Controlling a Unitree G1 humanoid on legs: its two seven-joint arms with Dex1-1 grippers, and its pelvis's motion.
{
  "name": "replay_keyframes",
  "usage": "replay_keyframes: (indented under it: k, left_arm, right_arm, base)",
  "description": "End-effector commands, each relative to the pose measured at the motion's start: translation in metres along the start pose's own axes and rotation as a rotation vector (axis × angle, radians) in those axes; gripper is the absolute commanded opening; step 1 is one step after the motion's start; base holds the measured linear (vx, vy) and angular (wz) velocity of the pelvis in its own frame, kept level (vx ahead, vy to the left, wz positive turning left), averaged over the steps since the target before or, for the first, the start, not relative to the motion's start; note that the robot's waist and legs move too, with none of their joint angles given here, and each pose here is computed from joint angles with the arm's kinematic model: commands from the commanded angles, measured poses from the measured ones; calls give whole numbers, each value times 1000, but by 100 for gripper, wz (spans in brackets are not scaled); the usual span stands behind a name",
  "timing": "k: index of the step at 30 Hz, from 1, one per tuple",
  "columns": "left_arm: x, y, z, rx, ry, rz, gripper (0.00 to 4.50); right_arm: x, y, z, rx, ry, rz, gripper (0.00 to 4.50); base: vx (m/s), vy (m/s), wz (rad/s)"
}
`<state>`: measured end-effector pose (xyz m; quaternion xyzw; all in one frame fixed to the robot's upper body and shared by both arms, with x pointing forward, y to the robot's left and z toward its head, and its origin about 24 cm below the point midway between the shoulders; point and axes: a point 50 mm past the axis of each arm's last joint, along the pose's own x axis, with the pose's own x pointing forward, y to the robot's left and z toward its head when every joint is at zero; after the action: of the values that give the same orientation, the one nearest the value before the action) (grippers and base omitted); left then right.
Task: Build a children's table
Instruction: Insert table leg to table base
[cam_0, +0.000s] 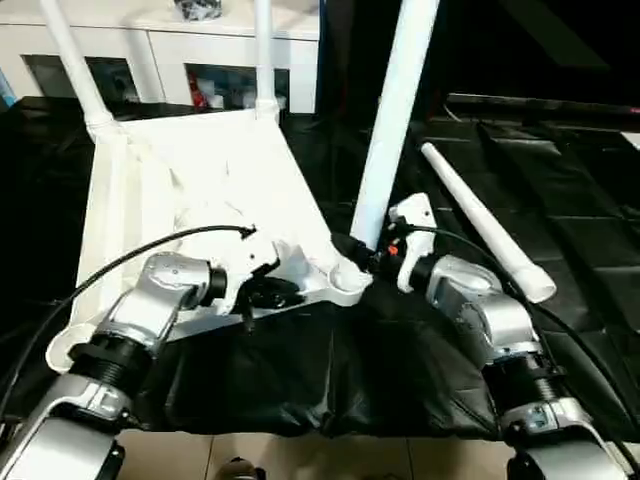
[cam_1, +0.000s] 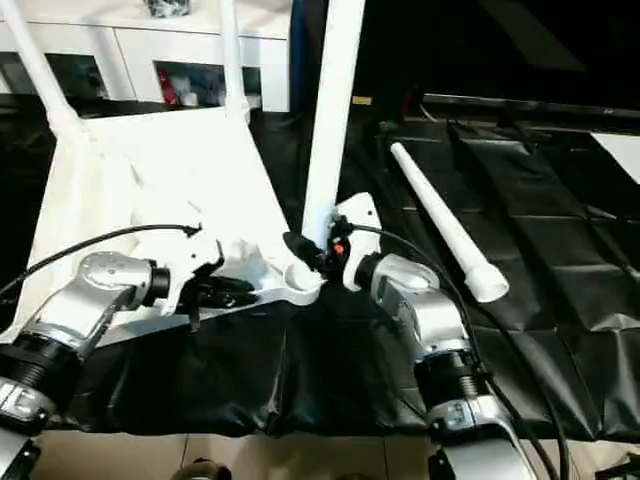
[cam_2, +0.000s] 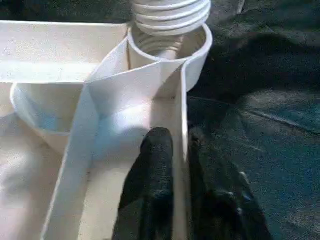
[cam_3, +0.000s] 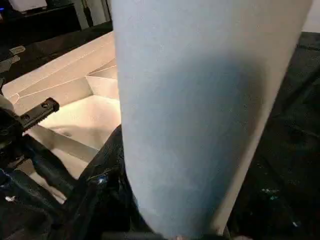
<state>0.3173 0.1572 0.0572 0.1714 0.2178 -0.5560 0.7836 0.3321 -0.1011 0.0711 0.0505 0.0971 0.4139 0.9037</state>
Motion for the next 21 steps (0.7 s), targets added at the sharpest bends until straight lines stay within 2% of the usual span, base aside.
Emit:
replay_keyframes:
  k: [1,6,21]
  left_arm:
    - [-5,1,0,10,17,5,33]
    - [-10,1,-1,15,19,8,0]
    - [-8,-2,-1,34,-21,-2,0]
  right_arm:
    - [2,1,-1,2,20,19,193]
    - [3,2,-1,-1,29,44,193]
    - [6,3,-9,8,80,85,193]
  base:
    - [0,0,0]
    - [0,0,0]
    - [0,0,0]
